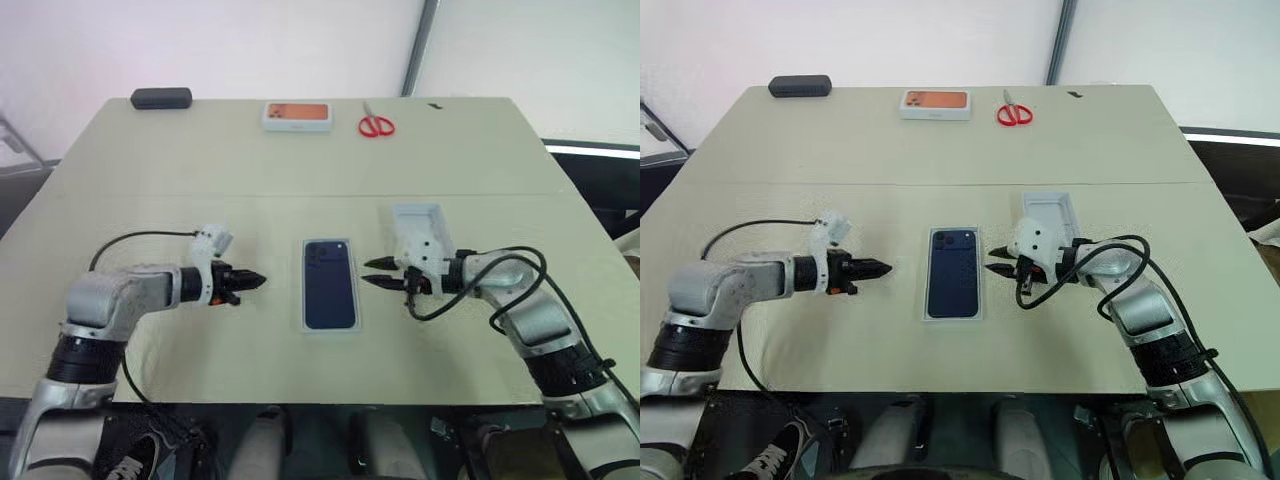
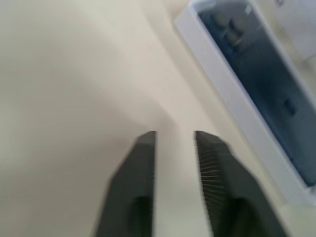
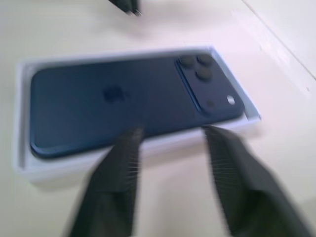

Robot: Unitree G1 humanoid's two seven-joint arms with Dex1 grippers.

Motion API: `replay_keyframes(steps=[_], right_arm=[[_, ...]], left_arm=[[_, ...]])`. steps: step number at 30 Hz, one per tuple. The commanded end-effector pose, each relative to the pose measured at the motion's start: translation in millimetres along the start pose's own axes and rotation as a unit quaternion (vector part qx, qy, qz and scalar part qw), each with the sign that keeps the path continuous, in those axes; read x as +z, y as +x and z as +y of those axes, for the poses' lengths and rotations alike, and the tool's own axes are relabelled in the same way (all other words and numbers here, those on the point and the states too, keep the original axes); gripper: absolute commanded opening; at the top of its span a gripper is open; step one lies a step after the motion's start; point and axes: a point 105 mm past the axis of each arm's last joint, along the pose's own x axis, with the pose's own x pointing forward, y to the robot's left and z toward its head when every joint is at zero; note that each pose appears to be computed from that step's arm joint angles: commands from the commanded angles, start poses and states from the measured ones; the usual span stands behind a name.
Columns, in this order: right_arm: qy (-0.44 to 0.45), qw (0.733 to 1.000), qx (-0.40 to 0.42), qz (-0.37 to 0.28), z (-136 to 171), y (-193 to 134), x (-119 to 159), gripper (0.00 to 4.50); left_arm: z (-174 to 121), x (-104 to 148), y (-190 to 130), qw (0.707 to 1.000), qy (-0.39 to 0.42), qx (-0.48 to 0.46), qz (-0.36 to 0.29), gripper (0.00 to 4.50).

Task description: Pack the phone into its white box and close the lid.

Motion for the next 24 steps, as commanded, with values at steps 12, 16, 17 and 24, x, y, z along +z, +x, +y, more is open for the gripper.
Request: replay_keyframes(steps=[12,16,17,24], right_arm=[[-0.059,0.998,0.002,0.022,-1,15,-7,0.08],[-0.061,0.998,-0.008,0.017,-5,19,-3,0.08],[-0.064,0.998,-0.013,0.018,-6,20,-3,0.08],[-0.082,0.994,-0.056,0.044,-30,15,-10,0.08]], left_arm=[[-46,5,56,0.997,0.062,-0.048,0.002,0.00],[-56,12,72,0.996,0.063,-0.059,-0.010,0.00],[-58,14,75,0.996,0.064,-0.062,-0.012,0.00],[-65,32,101,0.991,0.107,-0.071,-0.022,0.00]])
